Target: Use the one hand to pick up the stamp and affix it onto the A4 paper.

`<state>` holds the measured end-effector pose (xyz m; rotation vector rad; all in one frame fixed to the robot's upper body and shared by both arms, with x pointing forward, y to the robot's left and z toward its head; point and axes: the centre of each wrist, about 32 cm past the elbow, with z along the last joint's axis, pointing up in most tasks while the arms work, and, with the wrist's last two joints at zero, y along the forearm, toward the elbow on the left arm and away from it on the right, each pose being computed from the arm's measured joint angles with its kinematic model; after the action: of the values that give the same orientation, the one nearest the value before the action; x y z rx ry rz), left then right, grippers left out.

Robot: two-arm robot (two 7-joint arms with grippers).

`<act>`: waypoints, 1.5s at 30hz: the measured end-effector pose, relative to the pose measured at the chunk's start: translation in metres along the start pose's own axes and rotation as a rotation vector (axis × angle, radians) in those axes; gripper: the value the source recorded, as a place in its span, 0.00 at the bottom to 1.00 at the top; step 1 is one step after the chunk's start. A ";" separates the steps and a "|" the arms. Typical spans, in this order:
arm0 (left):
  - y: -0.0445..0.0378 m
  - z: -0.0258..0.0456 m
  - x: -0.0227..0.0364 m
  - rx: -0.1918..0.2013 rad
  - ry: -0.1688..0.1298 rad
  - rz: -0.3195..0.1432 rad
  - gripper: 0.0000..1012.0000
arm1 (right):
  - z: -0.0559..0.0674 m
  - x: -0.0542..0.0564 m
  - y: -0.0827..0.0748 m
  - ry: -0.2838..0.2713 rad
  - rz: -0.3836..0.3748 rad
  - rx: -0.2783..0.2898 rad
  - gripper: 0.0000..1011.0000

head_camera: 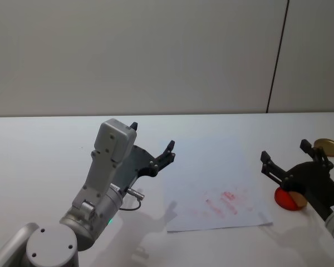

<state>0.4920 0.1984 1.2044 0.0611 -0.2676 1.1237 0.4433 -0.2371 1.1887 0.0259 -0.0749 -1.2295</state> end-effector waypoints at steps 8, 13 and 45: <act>0.0000 0.0000 0.0000 0.000 0.000 0.000 0.98 | 0.000 0.000 0.000 0.000 0.000 0.000 0.99; 0.0000 0.0000 0.0000 0.000 0.000 0.000 0.98 | 0.000 0.000 0.000 0.000 0.000 0.000 0.99; 0.0000 0.0000 0.0000 0.000 0.000 0.000 0.98 | 0.000 0.001 0.001 0.000 -0.002 -0.003 0.99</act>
<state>0.4920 0.1984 1.2044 0.0611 -0.2676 1.1237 0.4444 -0.2379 1.1890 0.0228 -0.0732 -1.2320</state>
